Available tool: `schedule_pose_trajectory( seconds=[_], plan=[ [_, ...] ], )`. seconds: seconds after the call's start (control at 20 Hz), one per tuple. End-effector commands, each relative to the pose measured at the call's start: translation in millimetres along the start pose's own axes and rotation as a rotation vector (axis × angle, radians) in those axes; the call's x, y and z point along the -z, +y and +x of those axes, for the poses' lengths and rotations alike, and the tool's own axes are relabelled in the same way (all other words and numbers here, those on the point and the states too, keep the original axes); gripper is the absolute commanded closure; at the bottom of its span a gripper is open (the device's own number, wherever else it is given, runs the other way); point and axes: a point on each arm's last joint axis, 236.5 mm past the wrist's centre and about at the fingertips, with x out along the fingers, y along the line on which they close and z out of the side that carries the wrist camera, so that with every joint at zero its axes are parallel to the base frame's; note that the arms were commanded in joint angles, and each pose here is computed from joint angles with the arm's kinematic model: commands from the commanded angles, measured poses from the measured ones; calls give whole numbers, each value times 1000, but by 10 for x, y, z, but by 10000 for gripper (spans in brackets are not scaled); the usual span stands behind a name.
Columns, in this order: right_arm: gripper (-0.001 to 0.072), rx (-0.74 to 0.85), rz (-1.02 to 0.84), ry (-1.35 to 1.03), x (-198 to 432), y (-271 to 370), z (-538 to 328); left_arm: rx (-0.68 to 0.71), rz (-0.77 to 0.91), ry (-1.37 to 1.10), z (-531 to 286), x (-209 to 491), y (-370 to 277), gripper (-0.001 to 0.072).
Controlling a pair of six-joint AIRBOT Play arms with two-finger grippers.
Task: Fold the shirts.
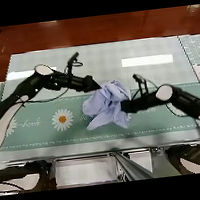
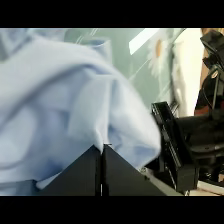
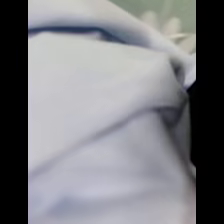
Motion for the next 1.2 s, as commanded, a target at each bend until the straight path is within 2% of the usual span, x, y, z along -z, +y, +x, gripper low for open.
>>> schedule_pose_trajectory(
  seconds=[0.0,0.1,0.2,0.3,0.45,0.6,0.9,1.0,1.15],
  plan=[
    [696,39,-151,-232,-991,326,-945,27,195,-177,-750,-575,-644,686],
    [696,16,-260,-485,-1619,843,-2066,29,310,-347,-1413,-999,-1228,687],
    [695,40,-406,-704,-1804,1366,-3166,33,471,-496,-2044,-1182,-1941,687],
    [696,64,-532,-864,-1630,1785,-4042,-11,632,-616,-2566,-1147,-2575,687],
    [695,50,-658,-1030,-1153,2168,-4837,-211,773,-733,-3127,-937,-3025,687],
    [695,50,-689,-1089,-817,2207,-5075,-312,814,-793,-3400,-660,-3197,687],
    [695,-27,-780,-1158,-267,2427,-5348,-284,918,-891,-3693,31,-3789,686],
    [695,-47,-798,-1164,-80,2460,-5398,-287,940,-843,-3649,347,-3844,686],
    [695,-64,-822,-1067,160,2437,-5228,-299,857,-699,-3448,699,-3621,686]
  ],
)
